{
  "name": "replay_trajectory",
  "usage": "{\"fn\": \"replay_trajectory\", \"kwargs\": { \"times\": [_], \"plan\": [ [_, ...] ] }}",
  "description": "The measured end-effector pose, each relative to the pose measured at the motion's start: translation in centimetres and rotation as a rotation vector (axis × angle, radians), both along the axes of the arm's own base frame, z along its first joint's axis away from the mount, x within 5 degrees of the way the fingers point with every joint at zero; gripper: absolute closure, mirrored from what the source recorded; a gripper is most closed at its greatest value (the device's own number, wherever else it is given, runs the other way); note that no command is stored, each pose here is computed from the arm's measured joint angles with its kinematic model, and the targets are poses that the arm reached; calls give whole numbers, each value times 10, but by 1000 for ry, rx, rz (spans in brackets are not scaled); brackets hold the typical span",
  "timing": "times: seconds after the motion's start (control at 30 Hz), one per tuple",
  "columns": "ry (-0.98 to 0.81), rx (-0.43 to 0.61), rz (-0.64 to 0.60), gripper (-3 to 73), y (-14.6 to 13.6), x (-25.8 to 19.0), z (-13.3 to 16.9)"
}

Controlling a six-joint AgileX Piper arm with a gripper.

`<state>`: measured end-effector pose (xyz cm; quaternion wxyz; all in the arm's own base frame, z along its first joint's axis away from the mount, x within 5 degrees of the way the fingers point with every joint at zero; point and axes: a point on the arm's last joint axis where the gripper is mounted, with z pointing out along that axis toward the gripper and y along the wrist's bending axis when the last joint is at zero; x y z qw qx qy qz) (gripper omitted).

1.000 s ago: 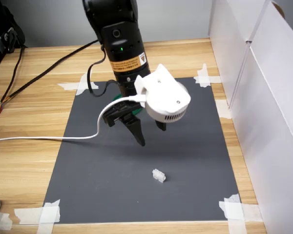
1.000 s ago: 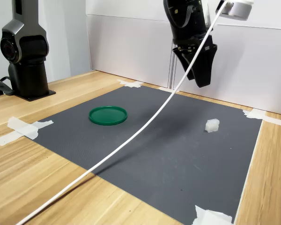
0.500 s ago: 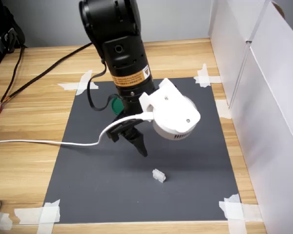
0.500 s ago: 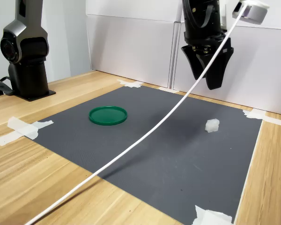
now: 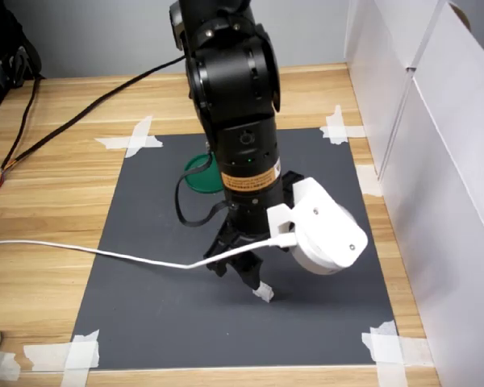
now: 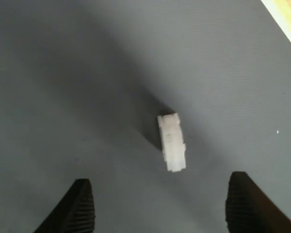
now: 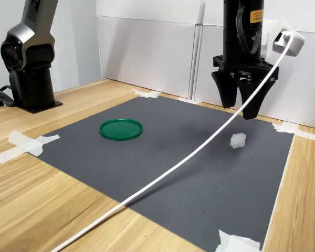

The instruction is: Grasp a white terminal and put it in the green lid.

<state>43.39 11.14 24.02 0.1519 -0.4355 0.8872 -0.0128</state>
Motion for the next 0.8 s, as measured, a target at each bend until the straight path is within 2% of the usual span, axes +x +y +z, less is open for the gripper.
{"fn": "replay_trajectory", "kwargs": {
  "times": [0.37,0.6,0.8],
  "plan": [
    [52,-43,-3,28,0,10,-35],
    [25,-47,-1,28,0,15,-42],
    [22,-47,-2,107,1,17,-45]
  ]
}}
